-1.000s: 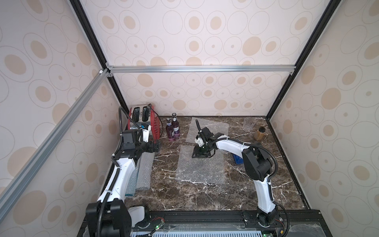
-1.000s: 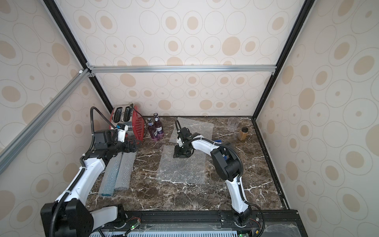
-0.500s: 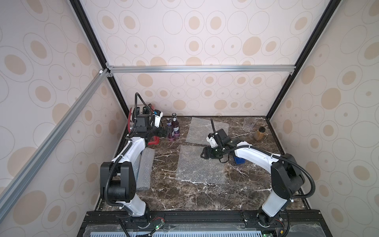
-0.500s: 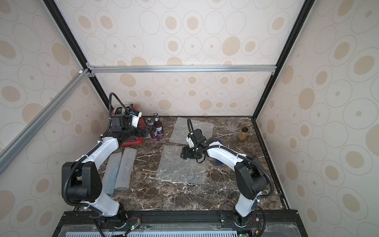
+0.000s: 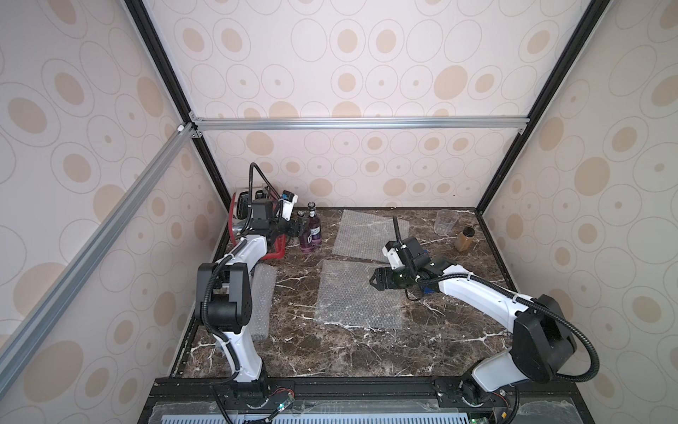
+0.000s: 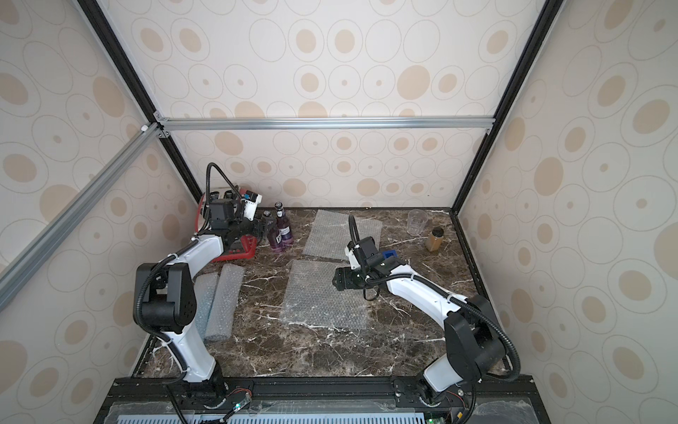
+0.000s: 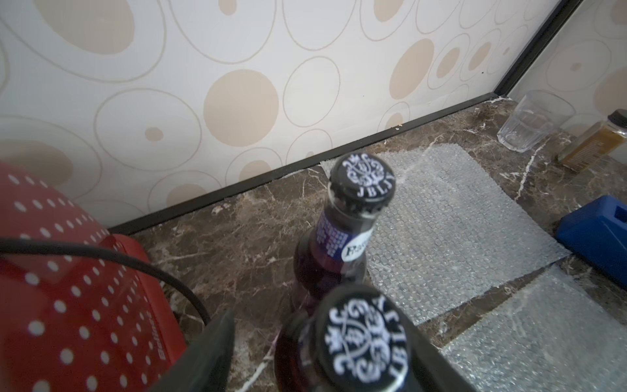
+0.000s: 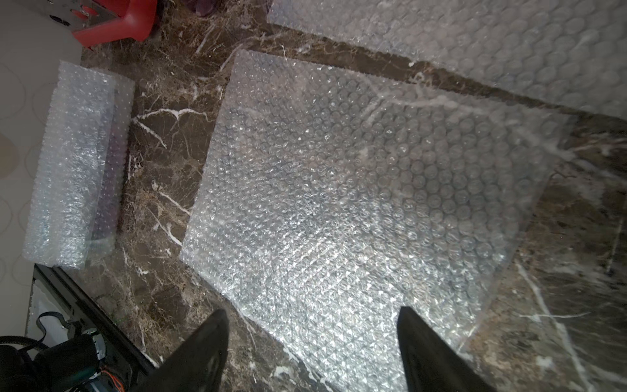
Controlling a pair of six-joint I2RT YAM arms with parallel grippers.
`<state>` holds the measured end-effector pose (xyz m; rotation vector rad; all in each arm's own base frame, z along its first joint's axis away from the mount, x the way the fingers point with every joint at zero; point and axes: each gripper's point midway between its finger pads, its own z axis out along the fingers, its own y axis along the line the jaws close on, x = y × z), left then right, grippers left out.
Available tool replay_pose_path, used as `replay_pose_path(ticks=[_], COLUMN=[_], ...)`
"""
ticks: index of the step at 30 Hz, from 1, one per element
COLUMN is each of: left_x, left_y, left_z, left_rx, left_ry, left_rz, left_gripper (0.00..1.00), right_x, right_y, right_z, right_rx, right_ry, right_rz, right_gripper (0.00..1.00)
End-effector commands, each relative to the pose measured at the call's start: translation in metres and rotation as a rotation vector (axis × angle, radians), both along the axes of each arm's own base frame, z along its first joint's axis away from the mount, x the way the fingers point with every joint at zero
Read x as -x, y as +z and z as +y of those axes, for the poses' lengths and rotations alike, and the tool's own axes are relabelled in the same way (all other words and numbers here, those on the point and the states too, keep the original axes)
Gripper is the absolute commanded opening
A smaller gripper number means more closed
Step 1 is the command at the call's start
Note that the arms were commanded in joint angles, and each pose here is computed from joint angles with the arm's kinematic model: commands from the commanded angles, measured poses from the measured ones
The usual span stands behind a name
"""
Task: Wrap wine bottles in bubble wrap
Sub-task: Pick up the wine bottle from the center of the board.
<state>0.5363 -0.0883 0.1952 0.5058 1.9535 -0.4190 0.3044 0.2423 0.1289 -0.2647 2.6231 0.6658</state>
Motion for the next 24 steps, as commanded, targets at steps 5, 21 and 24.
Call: replay_pose_path(ticks=[5, 21, 24], left_x=[-0.004, 0.126, 0.145], left_y=[0.038, 0.135, 0.144], left_z=[-0.012, -0.031, -0.045], left_rx=[0.013, 0.111, 0.204], left_ry=[-0.088, -0.195, -0.245], left_rz=[-0.12, -0.094, -0.04], left_gripper=[0.23, 0.0, 0.0], right_x=[0.004, 0.004, 0.007], right_y=[0.004, 0.041, 0.054], right_z=[-0.011, 0.045, 0.069], right_rx=[0.035, -0.04, -0.096], right_ry=[0.003, 0.184, 0.239], right_rz=[-0.026, -0.246, -0.288], right_gripper=[0.79, 0.78, 0.78])
